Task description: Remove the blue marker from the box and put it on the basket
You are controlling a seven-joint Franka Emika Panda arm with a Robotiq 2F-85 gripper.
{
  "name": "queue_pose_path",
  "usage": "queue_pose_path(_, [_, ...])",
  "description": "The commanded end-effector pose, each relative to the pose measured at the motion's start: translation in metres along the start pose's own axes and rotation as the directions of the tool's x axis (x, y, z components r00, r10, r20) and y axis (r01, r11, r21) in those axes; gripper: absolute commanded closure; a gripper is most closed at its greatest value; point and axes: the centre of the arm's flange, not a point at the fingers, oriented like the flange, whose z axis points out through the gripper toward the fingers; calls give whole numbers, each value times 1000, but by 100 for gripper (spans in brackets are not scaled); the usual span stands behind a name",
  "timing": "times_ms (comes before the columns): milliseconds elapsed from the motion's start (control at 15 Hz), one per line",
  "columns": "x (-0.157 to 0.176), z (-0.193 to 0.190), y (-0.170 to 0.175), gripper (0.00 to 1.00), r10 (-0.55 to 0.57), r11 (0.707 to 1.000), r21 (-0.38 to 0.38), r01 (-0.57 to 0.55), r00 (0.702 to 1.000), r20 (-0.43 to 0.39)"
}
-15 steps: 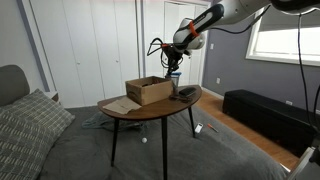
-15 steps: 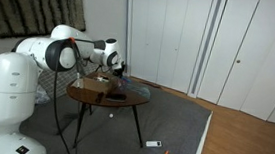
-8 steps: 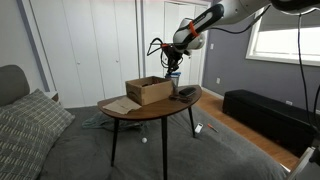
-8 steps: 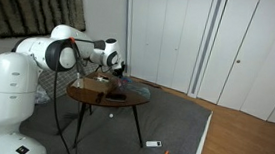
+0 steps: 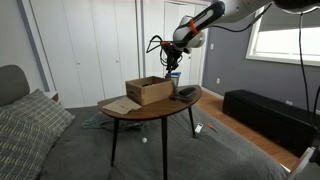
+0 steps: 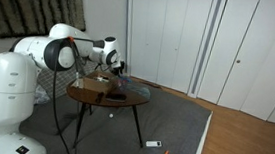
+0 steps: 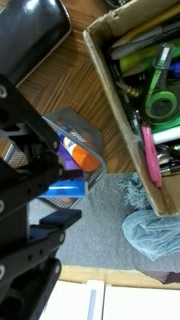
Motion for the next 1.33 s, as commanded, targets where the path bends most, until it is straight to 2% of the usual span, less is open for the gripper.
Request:
queue_pose_path(0, [-10, -34, 2, 33, 1, 1000, 16, -2, 999, 43])
queue_pose_path(133, [-15, -52, 5, 18, -32, 999, -4, 32, 998, 62])
queue_pose_path(267, [-22, -74, 13, 4, -121, 990, -67, 128, 987, 108])
queue_pose_path(467, [-29, -111, 32, 0, -266, 944, -154, 291, 950, 164])
queue_pose_path(600, [-31, -131, 44, 0, -356, 896, -209, 392, 915, 192])
queue_pose_path(733, [-29, -147, 59, 0, -441, 834, -261, 486, 872, 213])
queue_pose_path(933, [-21, -171, 80, 0, -557, 723, -314, 616, 788, 262])
queue_pose_path(1067, [-13, -185, 92, 0, -626, 640, -330, 694, 720, 300])
queue_pose_path(1267, [7, -206, 107, 0, -713, 506, -320, 801, 597, 368])
